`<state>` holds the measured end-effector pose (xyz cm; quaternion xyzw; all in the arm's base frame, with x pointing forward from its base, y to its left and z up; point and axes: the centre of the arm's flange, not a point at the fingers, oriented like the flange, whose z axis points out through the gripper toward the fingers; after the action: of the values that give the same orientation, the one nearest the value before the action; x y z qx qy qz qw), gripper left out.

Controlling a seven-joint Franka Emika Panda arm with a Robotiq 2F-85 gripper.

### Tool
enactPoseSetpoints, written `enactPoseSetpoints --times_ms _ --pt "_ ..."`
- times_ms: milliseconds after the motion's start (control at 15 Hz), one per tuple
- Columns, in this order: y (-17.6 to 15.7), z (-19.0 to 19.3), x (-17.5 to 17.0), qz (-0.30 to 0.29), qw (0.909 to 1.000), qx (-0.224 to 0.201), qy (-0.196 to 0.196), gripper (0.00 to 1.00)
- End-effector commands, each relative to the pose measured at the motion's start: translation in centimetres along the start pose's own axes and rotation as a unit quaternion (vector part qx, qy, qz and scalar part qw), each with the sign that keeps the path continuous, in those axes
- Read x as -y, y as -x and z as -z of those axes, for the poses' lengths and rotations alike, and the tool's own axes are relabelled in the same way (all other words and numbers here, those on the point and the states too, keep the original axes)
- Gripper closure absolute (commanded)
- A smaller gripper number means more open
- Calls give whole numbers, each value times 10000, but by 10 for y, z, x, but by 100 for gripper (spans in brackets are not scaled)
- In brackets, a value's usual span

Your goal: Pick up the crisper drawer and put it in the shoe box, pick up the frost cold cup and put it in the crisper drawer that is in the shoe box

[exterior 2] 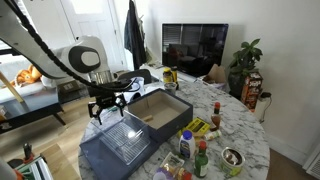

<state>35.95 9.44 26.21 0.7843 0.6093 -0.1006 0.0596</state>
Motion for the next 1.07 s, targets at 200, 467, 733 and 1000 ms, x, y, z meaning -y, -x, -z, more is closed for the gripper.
enactPoseSetpoints --times_ms 200,467,733,1000 --pt "-14 -6 -15 414 9975 25 566 0" --pt "-23 -9 -33 360 9974 11 628 0" --pt "-34 -18 -48 275 9975 -111 647 0" --pt "-41 -32 -59 216 9980 -197 564 20"
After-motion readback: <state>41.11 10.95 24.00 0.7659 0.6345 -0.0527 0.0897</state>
